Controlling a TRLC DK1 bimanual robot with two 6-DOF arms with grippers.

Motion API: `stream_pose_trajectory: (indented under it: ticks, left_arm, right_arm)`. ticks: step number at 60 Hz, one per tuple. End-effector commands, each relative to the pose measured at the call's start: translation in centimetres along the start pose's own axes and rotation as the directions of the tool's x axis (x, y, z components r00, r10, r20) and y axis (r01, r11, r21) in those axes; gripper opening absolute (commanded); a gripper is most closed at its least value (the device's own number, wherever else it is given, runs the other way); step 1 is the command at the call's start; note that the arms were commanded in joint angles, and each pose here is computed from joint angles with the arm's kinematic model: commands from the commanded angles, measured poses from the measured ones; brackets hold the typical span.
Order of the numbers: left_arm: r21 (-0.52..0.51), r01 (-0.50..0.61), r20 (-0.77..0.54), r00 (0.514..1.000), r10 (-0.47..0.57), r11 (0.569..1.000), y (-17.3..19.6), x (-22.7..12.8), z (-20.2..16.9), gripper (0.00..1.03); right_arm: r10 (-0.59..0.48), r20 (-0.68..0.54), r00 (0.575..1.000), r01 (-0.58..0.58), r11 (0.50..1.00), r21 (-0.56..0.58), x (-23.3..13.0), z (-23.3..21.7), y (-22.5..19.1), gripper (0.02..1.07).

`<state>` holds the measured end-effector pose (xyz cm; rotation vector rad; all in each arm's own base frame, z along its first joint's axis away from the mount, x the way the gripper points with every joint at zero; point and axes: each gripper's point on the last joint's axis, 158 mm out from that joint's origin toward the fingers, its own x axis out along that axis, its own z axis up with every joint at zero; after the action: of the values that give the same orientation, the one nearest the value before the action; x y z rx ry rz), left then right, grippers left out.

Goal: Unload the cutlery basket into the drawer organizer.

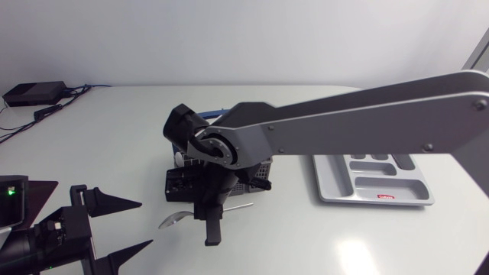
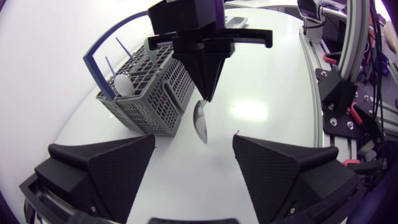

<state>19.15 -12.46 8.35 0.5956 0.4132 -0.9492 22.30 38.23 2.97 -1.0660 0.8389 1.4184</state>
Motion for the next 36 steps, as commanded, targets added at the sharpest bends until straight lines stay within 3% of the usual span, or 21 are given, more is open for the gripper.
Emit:
stream_pose_trajectory:
  ticks: [1,36]
  left_arm:
    - [-0.073,0.003,0.001,1.0,-0.003,0.997,0.0,0.4,-0.4,0.86]
    - [-0.179,-0.143,0.058,0.986,0.155,0.973,5.4,-1.3,1.4,0.8]
  right_arm:
    - [0.009,-0.006,1.0,-0.009,0.997,0.078,0.2,0.3,-0.4,0.12]
    - [-0.022,0.046,0.999,0.013,0.98,0.2,-2.7,4.8,-1.8,0.12]
